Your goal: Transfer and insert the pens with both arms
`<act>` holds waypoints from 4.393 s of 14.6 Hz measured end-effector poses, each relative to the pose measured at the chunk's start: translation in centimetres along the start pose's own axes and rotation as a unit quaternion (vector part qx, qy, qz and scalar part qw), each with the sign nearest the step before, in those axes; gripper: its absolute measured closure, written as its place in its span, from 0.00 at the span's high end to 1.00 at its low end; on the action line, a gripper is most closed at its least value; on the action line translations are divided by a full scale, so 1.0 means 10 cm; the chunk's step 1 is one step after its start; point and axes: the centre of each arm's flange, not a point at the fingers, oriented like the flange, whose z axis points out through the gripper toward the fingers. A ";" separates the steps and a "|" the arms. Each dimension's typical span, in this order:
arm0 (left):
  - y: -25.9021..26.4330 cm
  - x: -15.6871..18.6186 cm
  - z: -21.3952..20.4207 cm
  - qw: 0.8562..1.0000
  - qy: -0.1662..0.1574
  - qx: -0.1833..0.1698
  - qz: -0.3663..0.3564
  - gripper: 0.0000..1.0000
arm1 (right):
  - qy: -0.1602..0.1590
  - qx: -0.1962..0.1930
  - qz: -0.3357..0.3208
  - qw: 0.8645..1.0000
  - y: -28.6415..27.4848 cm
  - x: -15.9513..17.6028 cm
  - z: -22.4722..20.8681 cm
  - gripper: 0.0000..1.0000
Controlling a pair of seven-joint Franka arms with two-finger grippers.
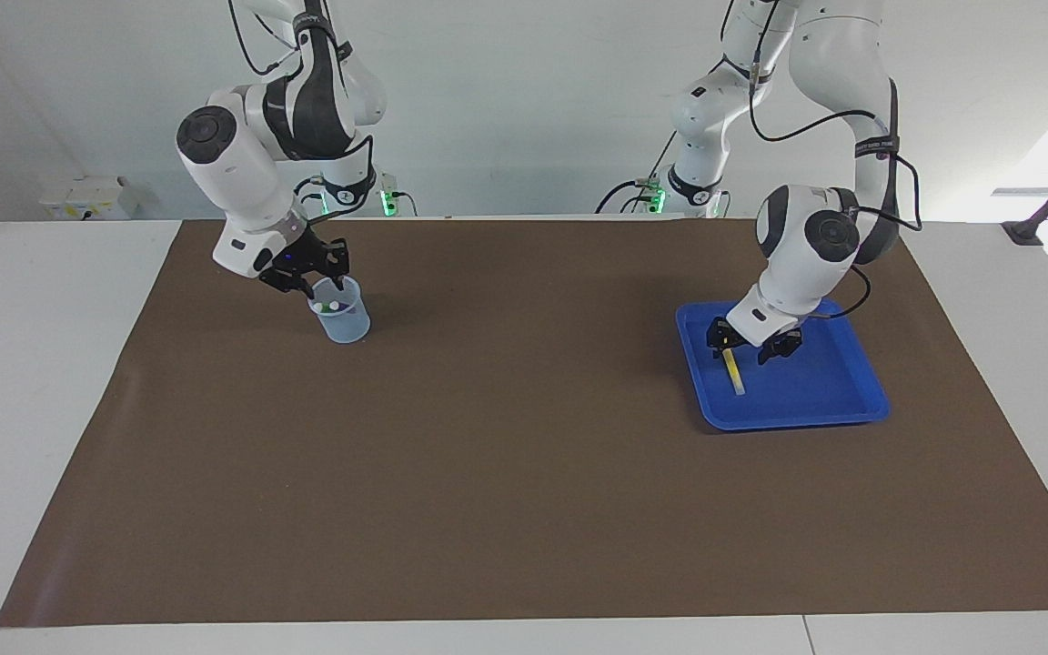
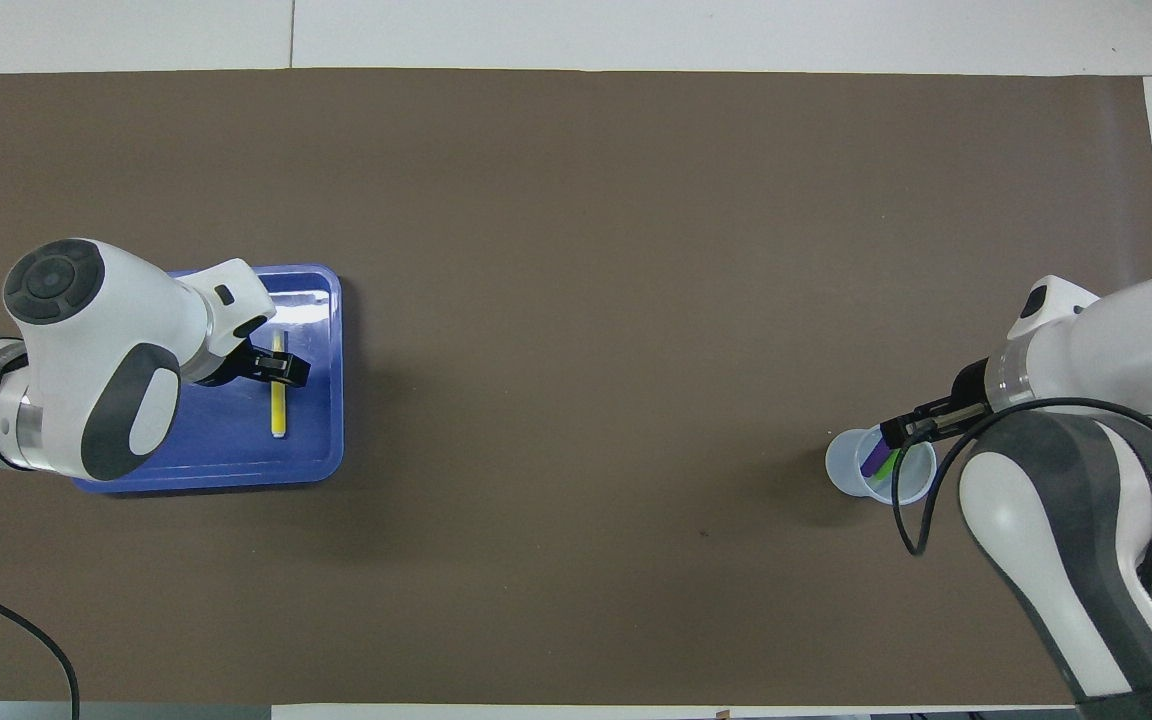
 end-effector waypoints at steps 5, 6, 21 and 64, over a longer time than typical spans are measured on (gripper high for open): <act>0.02 -0.03 0.12 1.000 -0.002 -0.005 -0.001 0.74 | 0.063 0.024 -0.003 0.998 -0.29 0.22 -0.52 1.00; 0.02 -0.03 0.14 1.000 -0.001 -0.007 -0.002 0.73 | 0.075 0.057 0.021 0.995 -0.40 0.25 -0.59 1.00; 0.01 -0.02 0.18 1.000 0.001 -0.003 -0.005 0.18 | 0.093 0.399 0.422 0.809 -1.88 0.56 -0.89 1.00; 1.96 0.16 -1.46 0.605 -0.304 -0.261 -0.688 0.18 | 0.155 0.362 0.304 0.868 -2.43 0.39 -0.39 0.46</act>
